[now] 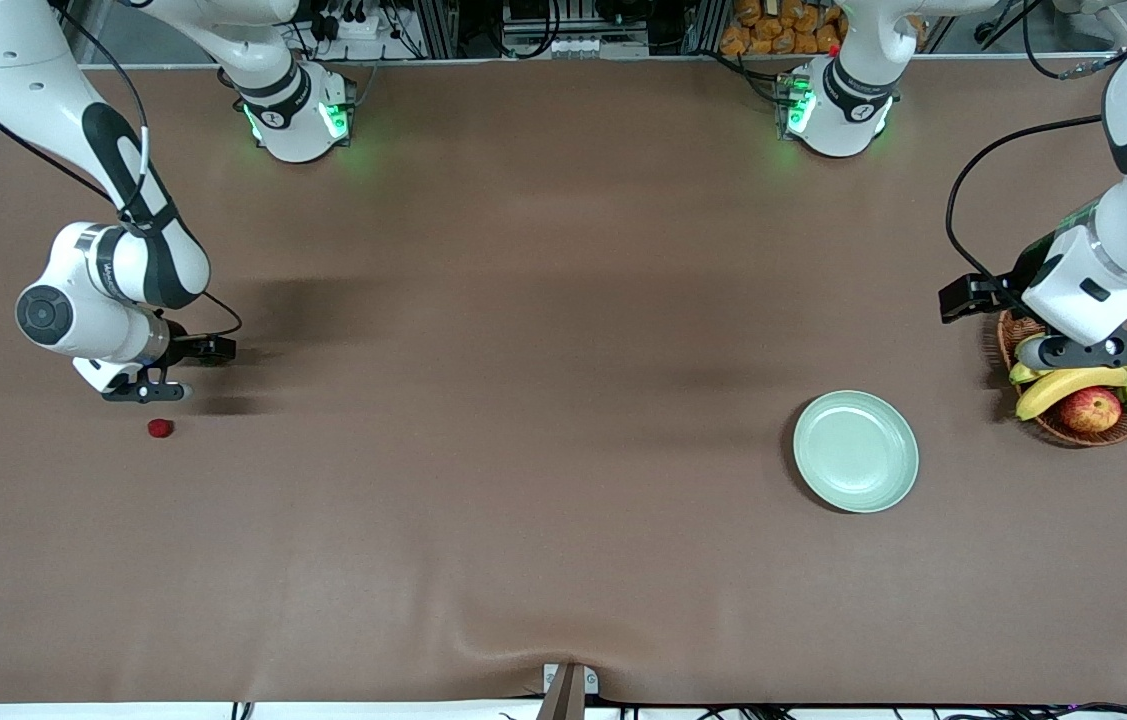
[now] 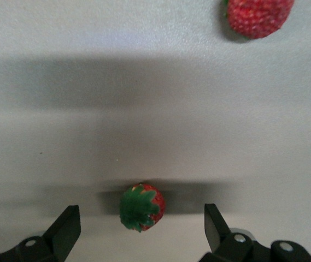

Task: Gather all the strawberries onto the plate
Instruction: 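Grasp the green-topped strawberry with the right gripper while the left gripper nears the plate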

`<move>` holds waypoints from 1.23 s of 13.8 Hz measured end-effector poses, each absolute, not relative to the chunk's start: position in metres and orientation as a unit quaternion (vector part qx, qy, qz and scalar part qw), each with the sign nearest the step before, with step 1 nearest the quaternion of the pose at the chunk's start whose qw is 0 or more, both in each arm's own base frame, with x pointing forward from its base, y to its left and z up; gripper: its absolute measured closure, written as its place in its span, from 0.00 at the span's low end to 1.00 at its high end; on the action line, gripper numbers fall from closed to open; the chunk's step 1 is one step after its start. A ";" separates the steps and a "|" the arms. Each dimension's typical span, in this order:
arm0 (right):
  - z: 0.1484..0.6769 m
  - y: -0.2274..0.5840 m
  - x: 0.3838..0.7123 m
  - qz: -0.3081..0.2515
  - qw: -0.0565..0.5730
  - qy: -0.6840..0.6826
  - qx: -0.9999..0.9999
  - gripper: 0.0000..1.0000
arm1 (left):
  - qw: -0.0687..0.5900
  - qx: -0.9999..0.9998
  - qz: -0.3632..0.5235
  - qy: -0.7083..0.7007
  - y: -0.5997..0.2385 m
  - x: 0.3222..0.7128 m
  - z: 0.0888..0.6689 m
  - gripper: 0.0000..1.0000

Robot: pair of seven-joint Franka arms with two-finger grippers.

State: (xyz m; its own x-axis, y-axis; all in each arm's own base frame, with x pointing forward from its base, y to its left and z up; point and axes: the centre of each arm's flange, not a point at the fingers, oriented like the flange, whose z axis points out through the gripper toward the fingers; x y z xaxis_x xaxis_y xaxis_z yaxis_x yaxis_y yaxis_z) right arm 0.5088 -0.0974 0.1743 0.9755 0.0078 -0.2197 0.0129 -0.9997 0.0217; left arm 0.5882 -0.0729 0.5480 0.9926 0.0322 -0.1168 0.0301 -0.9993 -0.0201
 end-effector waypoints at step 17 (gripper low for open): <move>0.324 0.004 0.606 -0.037 0.025 0.097 0.994 0.68 | 0.009 -0.998 0.045 -0.049 -0.121 0.616 0.483 0.00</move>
State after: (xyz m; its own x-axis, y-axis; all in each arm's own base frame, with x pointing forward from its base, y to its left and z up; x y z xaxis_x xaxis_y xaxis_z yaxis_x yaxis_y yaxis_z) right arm 0.6065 0.0035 0.3235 0.9784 0.1907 -0.0794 0.1945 -0.9799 0.0434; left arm 0.6165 -0.1207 0.4826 0.9912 0.0978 -0.0887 0.0962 -0.9951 -0.0220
